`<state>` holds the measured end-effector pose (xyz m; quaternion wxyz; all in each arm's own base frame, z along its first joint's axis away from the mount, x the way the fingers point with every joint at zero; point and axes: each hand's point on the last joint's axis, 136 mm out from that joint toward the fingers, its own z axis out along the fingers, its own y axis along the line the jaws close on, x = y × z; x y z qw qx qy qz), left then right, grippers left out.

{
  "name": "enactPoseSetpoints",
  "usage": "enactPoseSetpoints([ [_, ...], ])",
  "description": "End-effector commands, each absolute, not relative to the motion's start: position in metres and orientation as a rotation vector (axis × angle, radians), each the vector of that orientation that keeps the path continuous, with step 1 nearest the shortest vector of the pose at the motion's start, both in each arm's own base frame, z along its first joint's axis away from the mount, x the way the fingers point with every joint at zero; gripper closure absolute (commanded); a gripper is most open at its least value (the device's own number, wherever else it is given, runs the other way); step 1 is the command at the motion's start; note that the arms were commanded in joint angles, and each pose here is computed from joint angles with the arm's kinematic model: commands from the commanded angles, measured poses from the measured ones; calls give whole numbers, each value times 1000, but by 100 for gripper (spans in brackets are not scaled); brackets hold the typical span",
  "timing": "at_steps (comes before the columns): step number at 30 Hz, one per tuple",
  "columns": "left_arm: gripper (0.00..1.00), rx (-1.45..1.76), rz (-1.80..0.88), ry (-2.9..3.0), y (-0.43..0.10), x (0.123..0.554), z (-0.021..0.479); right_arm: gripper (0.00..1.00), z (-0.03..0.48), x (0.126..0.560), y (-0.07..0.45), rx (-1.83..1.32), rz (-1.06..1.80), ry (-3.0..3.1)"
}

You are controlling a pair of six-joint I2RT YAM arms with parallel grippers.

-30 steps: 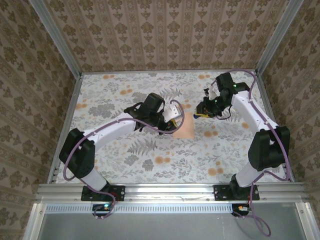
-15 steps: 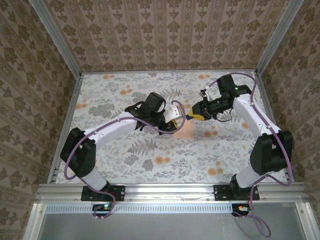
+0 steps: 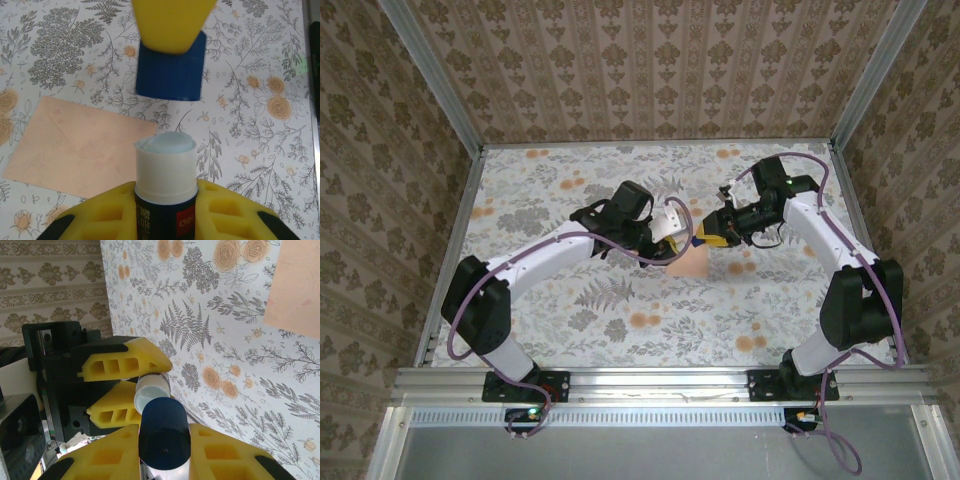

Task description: Place the letter into the envelope and seal it

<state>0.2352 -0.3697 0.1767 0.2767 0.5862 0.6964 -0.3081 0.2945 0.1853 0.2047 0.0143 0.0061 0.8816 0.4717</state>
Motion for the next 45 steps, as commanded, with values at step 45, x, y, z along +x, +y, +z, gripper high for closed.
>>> enactPoseSetpoints([
  [45,100,1588,-810,1838,-379,240,185,75,198,281,197,-35,1477,2792],
])
